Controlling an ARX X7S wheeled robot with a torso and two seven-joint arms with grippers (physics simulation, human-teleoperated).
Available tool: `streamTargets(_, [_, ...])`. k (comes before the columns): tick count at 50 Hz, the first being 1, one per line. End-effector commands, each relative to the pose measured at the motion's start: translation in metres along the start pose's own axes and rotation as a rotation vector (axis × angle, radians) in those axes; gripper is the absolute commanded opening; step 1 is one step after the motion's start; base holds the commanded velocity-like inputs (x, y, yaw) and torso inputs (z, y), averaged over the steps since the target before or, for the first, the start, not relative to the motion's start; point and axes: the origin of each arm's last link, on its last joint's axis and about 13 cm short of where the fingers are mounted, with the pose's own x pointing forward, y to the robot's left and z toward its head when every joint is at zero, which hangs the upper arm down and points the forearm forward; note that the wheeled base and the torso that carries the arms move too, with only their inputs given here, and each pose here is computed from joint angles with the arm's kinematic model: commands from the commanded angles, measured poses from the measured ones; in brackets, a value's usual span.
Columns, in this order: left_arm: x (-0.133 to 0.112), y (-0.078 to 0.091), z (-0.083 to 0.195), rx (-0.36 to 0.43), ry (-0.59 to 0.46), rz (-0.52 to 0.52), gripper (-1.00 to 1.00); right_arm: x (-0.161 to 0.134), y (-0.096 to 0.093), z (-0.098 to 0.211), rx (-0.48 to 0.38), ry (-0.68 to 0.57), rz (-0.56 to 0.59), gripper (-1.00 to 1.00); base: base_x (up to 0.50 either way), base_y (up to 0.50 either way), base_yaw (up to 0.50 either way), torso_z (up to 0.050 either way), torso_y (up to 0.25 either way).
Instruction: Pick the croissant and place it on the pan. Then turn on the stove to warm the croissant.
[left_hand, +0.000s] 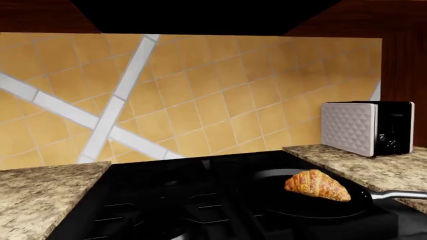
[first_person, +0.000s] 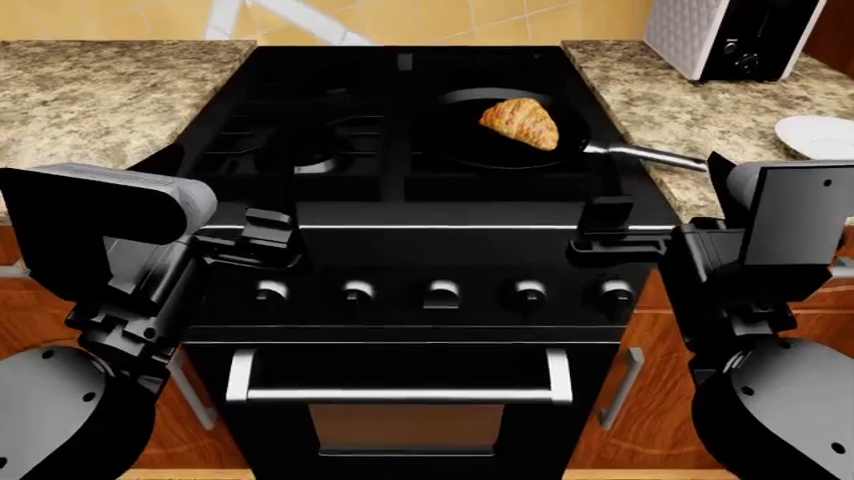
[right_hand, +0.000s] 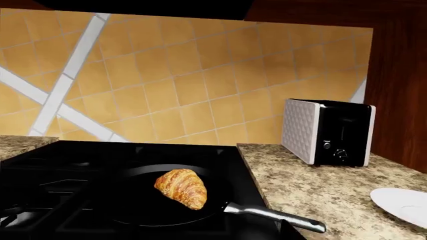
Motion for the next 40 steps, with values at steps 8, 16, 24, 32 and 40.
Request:
streamTargets(8, [-0.001, 0.000, 0.001, 0.002, -0.004, 0.003, 1.00, -0.002, -0.010, -0.006, -0.006, 0.007, -0.085, 1.00, 0.00, 0.00, 0.00, -0.050, 0.000])
streamTargets(16, [-0.001, -0.002, 0.003, 0.006, -0.009, 0.000, 1.00, -0.005, -0.013, -0.008, -0.001, 0.013, -0.100, 1.00, 0.00, 0.00, 0.00, -0.050, 0.000])
streamTargets(24, [-0.002, -0.002, 0.003, 0.007, -0.012, 0.003, 1.00, -0.007, -0.015, -0.012, 0.000, 0.029, -0.106, 1.00, 0.00, 0.00, 0.00, -0.050, 0.000])
streamTargets(32, [-0.002, -0.002, 0.003, 0.007, -0.012, 0.002, 1.00, -0.010, -0.017, -0.015, -0.003, 0.043, -0.113, 1.00, 0.00, 0.00, 0.00, -0.050, 0.000])
streamTargets(40, [-0.002, -0.002, 0.002, 0.007, -0.012, 0.001, 1.00, -0.012, -0.017, -0.018, -0.003, 0.057, -0.109, 1.00, 0.00, 0.00, 0.00, -0.050, 0.000])
